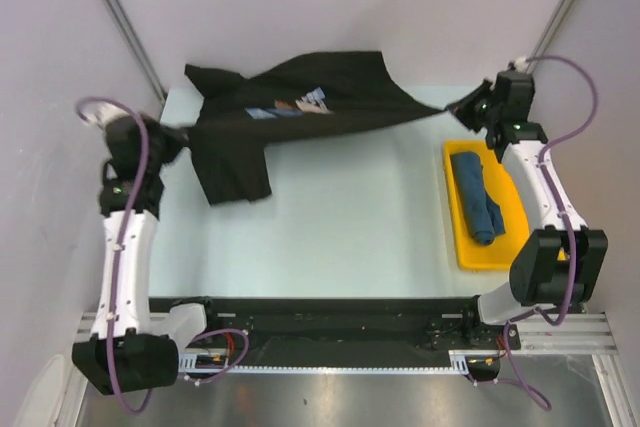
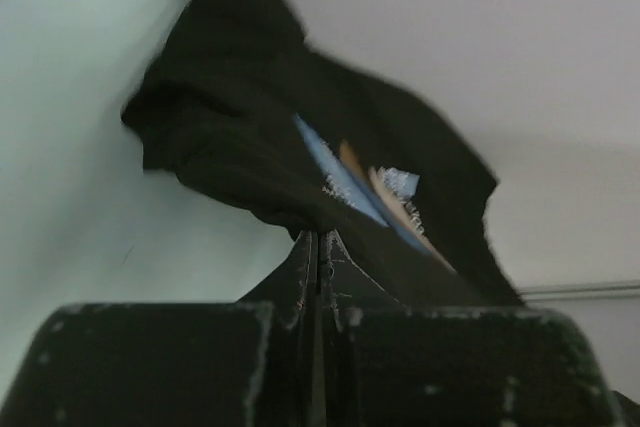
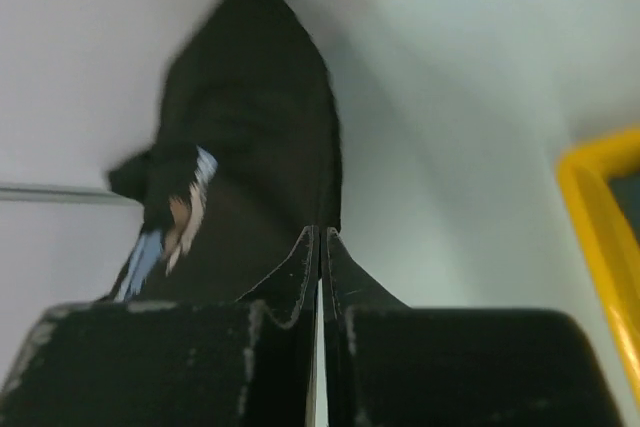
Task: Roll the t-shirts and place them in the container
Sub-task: Flatten out the T-shirt at the center of the board.
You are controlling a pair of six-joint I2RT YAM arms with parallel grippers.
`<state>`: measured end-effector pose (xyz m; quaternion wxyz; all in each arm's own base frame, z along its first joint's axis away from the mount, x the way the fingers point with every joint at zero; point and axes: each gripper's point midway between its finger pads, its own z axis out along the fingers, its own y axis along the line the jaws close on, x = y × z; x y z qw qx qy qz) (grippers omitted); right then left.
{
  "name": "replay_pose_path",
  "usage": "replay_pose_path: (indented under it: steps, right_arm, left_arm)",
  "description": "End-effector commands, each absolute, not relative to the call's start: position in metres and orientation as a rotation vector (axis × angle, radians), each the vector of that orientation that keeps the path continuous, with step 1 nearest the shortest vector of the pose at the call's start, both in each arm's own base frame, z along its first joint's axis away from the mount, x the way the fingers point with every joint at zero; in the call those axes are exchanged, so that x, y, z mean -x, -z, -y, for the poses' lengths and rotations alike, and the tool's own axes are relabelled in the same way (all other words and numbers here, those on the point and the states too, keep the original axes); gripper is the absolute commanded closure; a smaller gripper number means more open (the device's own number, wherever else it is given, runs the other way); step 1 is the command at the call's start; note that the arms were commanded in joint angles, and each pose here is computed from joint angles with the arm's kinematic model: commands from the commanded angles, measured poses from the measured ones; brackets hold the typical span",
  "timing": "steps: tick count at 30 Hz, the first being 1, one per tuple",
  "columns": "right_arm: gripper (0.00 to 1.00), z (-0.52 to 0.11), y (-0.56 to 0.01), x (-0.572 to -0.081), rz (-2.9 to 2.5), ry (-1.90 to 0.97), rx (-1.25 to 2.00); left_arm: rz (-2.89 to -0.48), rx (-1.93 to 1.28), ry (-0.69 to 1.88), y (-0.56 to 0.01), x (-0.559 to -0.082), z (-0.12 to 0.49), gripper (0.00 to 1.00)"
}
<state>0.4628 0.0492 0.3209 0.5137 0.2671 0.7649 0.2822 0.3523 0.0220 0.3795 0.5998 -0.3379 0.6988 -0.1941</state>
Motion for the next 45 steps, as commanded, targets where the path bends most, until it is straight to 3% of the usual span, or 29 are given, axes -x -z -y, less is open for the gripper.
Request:
replay_pose_path:
  steps: [1, 6, 9, 11, 15, 17, 19, 20, 24, 28, 33, 39, 45]
  right_arm:
    - [1.0, -0.058, -0.216, -0.453, -2.1, -0.54, -0.641]
    - [1.0, -0.073, -0.115, -0.444, -2.334, -0.435, -0.646]
    - [1.0, -0.071, -0.074, -0.435, -2.423, -0.367, -0.668]
    - [1.0, -0.068, -0.056, -0.428, -2.463, -0.327, -0.685]
    - [1.0, -0.064, -0.051, -0.429, -2.462, -0.295, -0.68]
    - [1.0, -0.064, -0.056, -0.432, -2.441, -0.305, -0.673]
    - [1.0, -0.065, -0.059, -0.434, -2.431, -0.306, -0.668]
    - [1.0, -0.067, -0.061, -0.434, -2.426, -0.305, -0.661]
    - [1.0, -0.069, -0.068, -0.434, -2.412, -0.31, -0.648]
    - [1.0, -0.071, -0.076, -0.434, -2.398, -0.319, -0.634]
    - [1.0, -0.071, -0.082, -0.434, -2.389, -0.322, -0.616]
    - [1.0, -0.073, -0.083, -0.436, -2.385, -0.349, -0.611]
    - [1.0, -0.074, -0.082, -0.437, -2.387, -0.361, -0.604]
  left_arm:
    - [-1.832, 0.967, 0.409, -0.238, -0.331, -0.022, 1.0]
    - [-2.023, 1.148, 0.402, -0.11, -0.302, -0.012, 1.0]
    - [-2.089, 1.22, 0.37, -0.069, -0.285, -0.01, 0.99]
    - [-2.107, 1.235, 0.337, -0.059, -0.278, -0.013, 0.94]
    - [-2.13, 1.123, 0.327, -0.066, -0.281, -0.012, 0.75]
    - [-2.159, 1.059, 0.351, -0.072, -0.278, -0.002, 0.49]
    - [-2.137, 0.994, 0.294, -0.086, -0.274, -0.003, 0.31]
    - [-2.178, 0.937, 0.287, -0.084, -0.266, 0.011, 0.29]
    - [-2.195, 0.899, 0.237, -0.08, -0.239, 0.038, 0.3]
    - [-2.191, 0.895, 0.203, -0.07, -0.223, 0.053, 0.46]
    - [-2.25, 0.811, 0.086, -0.061, -0.231, 0.059, 0.57]
    - [-2.334, 0.757, -0.036, -0.042, -0.231, 0.068, 0.55]
    - [-2.341, 0.742, -0.066, -0.033, -0.233, 0.068, 0.44]
